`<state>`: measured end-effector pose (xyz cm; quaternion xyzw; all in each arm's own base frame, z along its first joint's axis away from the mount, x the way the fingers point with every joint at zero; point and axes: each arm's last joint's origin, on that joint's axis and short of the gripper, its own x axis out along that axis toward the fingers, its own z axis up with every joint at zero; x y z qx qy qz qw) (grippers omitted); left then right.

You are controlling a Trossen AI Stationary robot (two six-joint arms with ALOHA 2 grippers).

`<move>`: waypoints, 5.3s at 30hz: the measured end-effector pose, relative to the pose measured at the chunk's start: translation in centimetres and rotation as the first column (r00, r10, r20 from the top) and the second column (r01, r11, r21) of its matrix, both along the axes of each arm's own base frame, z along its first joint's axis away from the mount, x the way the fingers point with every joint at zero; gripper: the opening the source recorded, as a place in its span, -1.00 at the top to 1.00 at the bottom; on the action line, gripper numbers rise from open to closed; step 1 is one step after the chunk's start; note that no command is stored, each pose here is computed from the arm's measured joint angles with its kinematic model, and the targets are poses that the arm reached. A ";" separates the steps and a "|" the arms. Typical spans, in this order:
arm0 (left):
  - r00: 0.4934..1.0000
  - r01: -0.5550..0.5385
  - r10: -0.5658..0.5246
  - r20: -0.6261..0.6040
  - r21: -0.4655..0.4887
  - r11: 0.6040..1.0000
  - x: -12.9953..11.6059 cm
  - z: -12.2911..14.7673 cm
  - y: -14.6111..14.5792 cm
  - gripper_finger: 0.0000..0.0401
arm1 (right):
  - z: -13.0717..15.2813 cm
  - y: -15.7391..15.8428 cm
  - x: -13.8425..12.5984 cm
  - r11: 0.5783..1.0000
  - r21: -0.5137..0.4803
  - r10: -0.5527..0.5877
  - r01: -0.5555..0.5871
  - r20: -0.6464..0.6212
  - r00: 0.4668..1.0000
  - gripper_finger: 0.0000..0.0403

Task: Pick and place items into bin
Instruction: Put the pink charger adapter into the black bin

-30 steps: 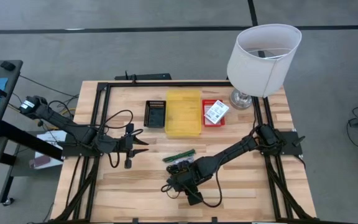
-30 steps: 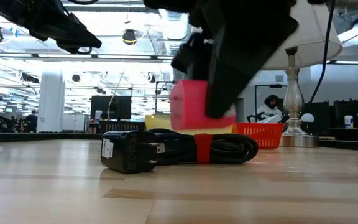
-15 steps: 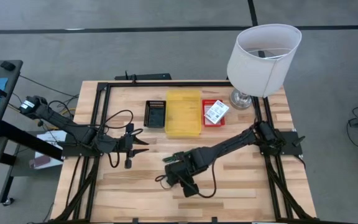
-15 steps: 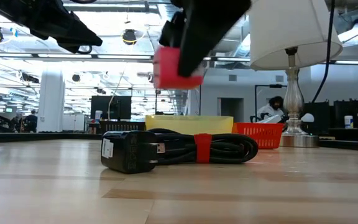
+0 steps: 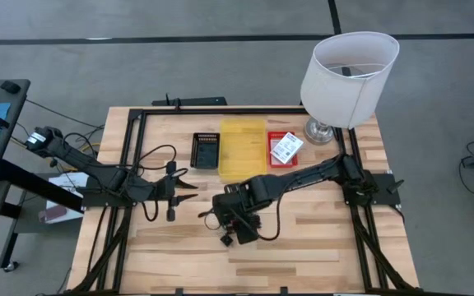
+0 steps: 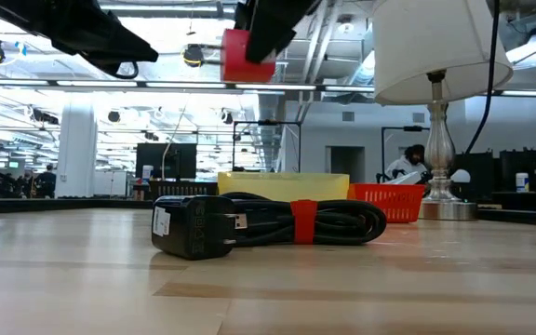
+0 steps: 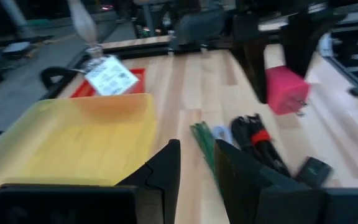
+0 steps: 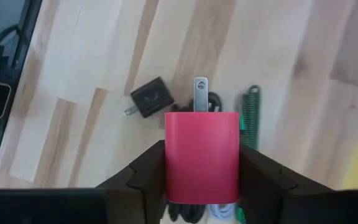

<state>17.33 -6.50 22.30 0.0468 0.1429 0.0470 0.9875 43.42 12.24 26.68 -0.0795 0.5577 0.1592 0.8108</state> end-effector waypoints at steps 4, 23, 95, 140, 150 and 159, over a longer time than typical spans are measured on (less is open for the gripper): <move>0.998 -0.062 0.062 0.009 0.017 0.998 0.0 0.0 0.2 0.52 | 1.2 -0.9 0.2 1.000 0.000 -0.013 0.013 0.013 1.000 0.21; 0.999 -0.039 0.036 0.036 0.095 0.995 4.3 -3.1 -1.8 -0.10 | 2.9 -3.2 0.3 0.999 -0.011 -0.030 0.030 0.020 0.999 0.27; 0.979 0.076 -0.068 0.191 -0.034 0.997 8.5 -3.8 -2.4 -0.10 | 3.0 -3.5 0.8 0.999 -0.047 0.002 0.002 0.074 0.997 0.28; 0.983 0.035 -0.030 0.184 -0.020 0.999 8.5 -4.0 -2.2 0.27 | 2.8 -3.8 0.5 0.991 -0.133 0.002 0.004 0.051 0.999 -0.21; 0.979 0.048 -0.043 0.197 -0.025 0.999 8.6 -3.7 -2.3 0.29 | 4.1 -3.7 -0.1 0.989 -0.146 0.005 0.000 0.032 0.999 -0.22; 0.981 0.053 -0.048 0.187 -0.022 0.998 8.6 -3.8 -2.3 0.29 | 7.5 -3.3 -0.9 0.977 -0.214 0.001 0.021 0.102 0.995 -0.22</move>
